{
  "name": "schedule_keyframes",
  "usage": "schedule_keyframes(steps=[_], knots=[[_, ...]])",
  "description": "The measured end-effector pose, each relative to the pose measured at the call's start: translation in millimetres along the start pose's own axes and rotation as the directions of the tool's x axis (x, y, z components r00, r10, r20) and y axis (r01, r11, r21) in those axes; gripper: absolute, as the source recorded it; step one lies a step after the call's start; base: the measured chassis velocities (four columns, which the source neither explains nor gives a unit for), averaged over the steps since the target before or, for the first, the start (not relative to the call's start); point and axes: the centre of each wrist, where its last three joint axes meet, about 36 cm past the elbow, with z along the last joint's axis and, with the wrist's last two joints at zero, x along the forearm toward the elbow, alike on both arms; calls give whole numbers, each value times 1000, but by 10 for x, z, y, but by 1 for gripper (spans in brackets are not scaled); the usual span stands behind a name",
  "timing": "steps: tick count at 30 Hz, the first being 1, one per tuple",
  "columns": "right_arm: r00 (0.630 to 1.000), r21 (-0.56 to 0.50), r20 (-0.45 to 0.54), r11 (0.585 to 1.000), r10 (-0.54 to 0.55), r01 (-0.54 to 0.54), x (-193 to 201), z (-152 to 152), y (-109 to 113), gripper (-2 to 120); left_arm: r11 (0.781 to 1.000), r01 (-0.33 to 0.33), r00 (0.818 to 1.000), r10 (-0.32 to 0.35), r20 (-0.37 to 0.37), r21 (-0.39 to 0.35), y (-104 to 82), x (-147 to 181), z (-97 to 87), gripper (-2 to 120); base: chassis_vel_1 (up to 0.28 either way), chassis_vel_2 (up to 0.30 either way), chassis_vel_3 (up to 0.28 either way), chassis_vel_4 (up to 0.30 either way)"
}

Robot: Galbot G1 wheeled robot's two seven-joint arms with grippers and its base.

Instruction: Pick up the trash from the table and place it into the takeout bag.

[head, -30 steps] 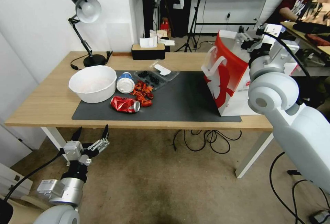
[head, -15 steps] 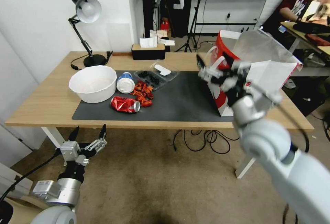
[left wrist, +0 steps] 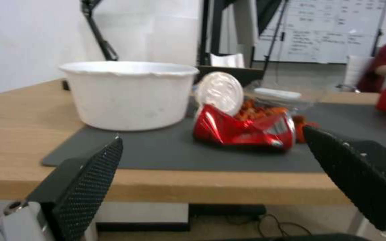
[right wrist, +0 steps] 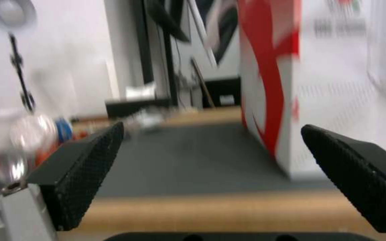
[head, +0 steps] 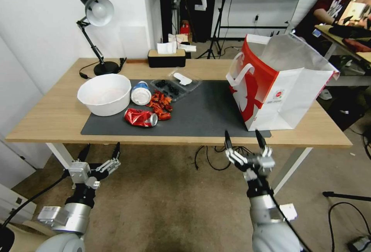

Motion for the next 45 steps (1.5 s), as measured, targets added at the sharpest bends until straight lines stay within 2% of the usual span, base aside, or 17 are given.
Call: schedule_keyframes(steps=[2,11,31,45], knots=[[998,9,-56,1000,19,-19,90,72,19,100,1000,-14,1000,13,-3,-5,33,23,79,100,0,0,0,0],[992,20,-125,999,36,-34,80,151,8,100,1000,-9,1000,9,-1,-6,58,41,111,100,0,0,0,0],[991,7,-129,1000,31,-30,33,140,0,100,1000,-5,1000,5,0,4,82,21,153,100,0,0,0,0],[995,-3,-96,1000,-3,3,-5,109,-7,100,1000,-2,1000,2,0,11,92,13,181,100,0,0,0,0]])
